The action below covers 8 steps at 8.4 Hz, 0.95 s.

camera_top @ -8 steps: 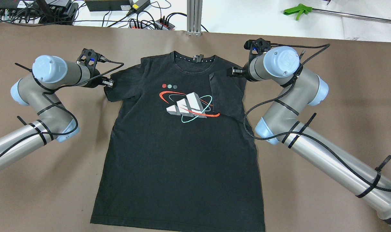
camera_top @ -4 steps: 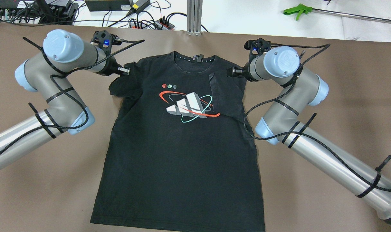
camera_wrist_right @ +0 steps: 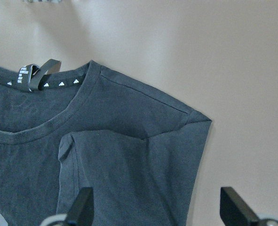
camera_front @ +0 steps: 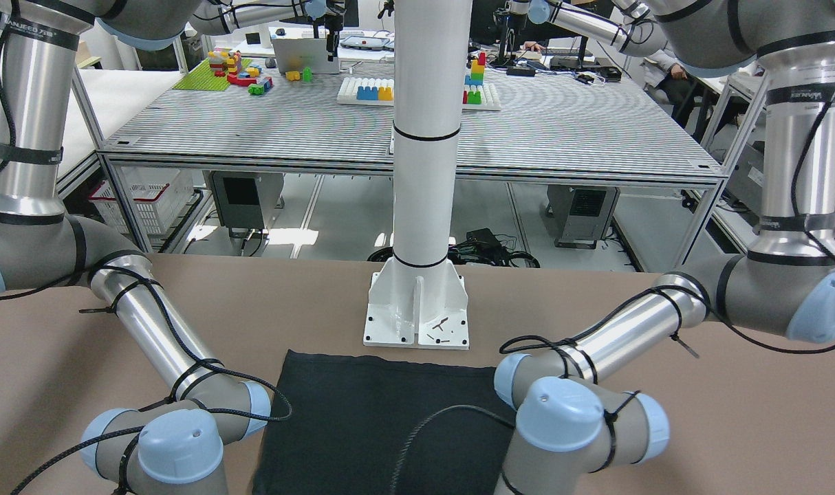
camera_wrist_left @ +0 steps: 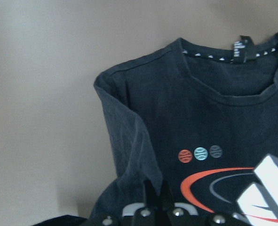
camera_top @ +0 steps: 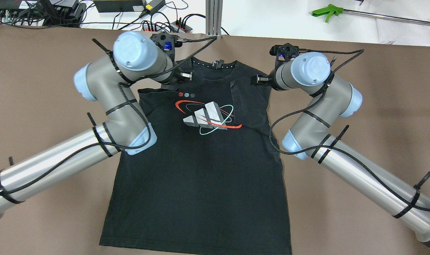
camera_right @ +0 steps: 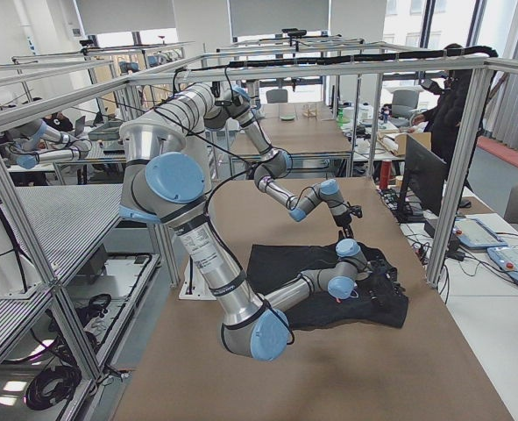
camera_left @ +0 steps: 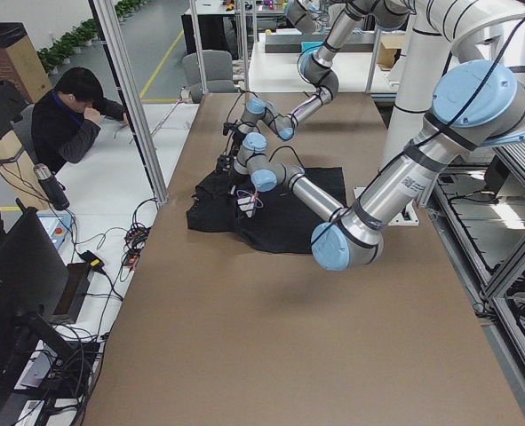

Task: Fold clothes
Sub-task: 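Grasp the sleeve near the left gripper and fold it inward over the shirt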

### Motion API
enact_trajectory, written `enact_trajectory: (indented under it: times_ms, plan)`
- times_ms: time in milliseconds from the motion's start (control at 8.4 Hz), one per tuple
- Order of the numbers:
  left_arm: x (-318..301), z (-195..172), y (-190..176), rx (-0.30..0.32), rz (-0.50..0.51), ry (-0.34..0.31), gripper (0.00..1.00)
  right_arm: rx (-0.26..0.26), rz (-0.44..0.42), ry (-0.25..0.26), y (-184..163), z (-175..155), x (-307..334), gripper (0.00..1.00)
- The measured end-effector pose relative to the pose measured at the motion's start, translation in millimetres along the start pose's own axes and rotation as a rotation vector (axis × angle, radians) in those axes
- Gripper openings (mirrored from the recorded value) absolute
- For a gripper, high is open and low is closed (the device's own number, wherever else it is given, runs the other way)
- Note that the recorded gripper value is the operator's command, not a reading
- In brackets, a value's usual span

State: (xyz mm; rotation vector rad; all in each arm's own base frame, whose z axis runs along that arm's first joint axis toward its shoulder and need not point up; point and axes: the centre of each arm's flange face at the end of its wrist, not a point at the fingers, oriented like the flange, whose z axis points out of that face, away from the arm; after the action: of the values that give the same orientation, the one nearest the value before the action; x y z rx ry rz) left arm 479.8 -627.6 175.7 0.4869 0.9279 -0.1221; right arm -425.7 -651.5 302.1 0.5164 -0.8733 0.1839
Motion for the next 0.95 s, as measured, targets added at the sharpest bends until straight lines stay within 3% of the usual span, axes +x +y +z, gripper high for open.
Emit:
enact_trajectory:
  times_ms: [238,476,714,952]
  plan:
    - [42.4,53.5,7.9,0.102,-0.018,-0.057,0.95,0.0,-0.001,0.006,1.0,1.8,2.8,0.94]
    - [36.2,84.8,11.3,0.177,-0.004,-0.057,0.95,0.0,-0.001,0.009,1.4,2.9,4.1,0.94]
    - [28.1,81.2,-4.3,0.205,-0.003,-0.048,0.95,-0.002,-0.001,0.011,1.5,3.5,4.8,0.94]
    - [23.4,52.7,-22.3,0.16,-0.018,0.029,0.95,-0.011,-0.001,-0.008,-0.5,-3.5,1.6,0.94]
